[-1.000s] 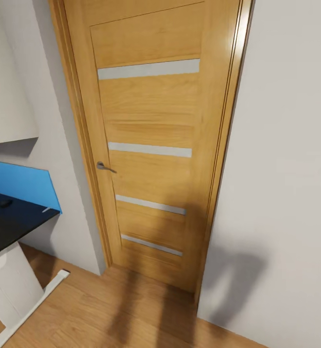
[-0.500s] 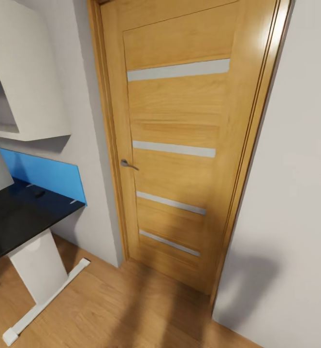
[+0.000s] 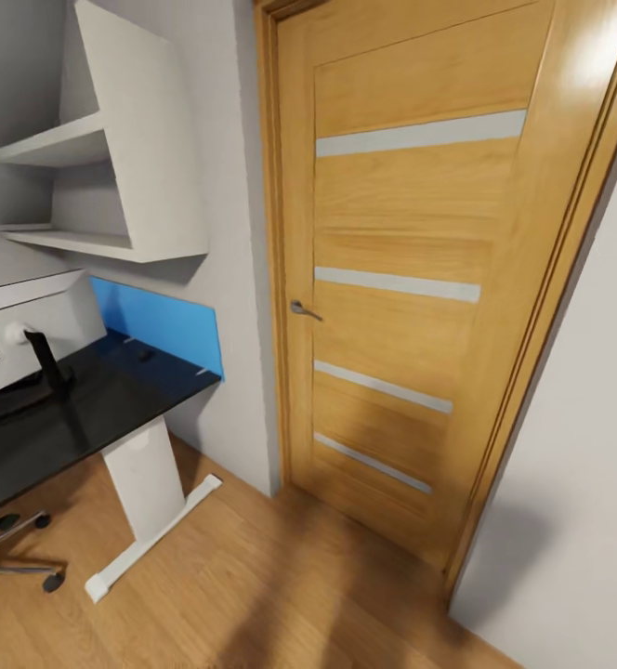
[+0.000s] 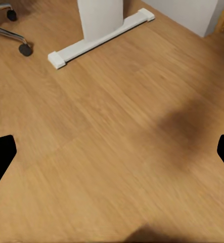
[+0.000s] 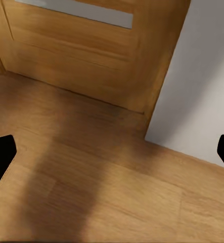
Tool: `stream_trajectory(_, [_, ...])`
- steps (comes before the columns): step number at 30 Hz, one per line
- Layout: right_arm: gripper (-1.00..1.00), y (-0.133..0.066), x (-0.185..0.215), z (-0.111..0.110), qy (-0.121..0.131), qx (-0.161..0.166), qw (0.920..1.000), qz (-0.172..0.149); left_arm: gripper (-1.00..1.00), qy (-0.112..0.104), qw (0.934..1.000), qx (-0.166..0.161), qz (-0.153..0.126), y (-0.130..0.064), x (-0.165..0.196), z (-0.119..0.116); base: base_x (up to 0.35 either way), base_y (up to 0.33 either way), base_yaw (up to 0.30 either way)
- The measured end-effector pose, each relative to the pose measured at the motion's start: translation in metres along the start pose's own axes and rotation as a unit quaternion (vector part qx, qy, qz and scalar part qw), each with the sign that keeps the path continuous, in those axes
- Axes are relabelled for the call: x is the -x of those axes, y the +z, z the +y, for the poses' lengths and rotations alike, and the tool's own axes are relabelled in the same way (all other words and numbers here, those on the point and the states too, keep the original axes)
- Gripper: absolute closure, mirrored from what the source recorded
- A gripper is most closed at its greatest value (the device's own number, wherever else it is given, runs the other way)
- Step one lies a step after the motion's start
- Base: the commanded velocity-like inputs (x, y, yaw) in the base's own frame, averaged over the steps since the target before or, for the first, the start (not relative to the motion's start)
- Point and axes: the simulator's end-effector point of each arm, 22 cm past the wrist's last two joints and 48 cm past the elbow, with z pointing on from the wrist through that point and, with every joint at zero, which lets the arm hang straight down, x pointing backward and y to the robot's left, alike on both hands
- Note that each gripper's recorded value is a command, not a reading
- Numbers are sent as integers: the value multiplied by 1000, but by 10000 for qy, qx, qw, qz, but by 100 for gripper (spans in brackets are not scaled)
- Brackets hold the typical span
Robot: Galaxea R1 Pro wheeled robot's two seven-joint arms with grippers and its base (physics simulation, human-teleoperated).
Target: In the bedroom, organize the workspace by keeping the computer under the desk, ensuring the monitor is on the desk, placing the keyboard on the desk next to the monitor, placing the mouse on the desk next to the keyboard, moving the folder from the swivel chair onto the desk next to the mouse, stacking the notebook on top of the folder with the pen on top of the notebook, and positioning the swivel chair next to the desk.
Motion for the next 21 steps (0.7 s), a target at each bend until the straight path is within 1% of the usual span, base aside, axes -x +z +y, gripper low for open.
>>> stream_trajectory(15, [-100, -1, -4, 0, -11, -2, 10000, 55, -100, 19, 10000, 9, 48, -1, -3, 1, -2, 2, 265])
stream_trajectory(17, [-100, -1, -4, 0, -15, -2, 10000, 63, -100, 21, 10000, 9, 54, -1, -3, 1, 0, 0, 181])
stream_trajectory(21, [-100, -1, -5, 0, -37, 37, 10000, 69, -100, 24, 10000, 10, 58, -1, -3, 2, 0, 6, 34])
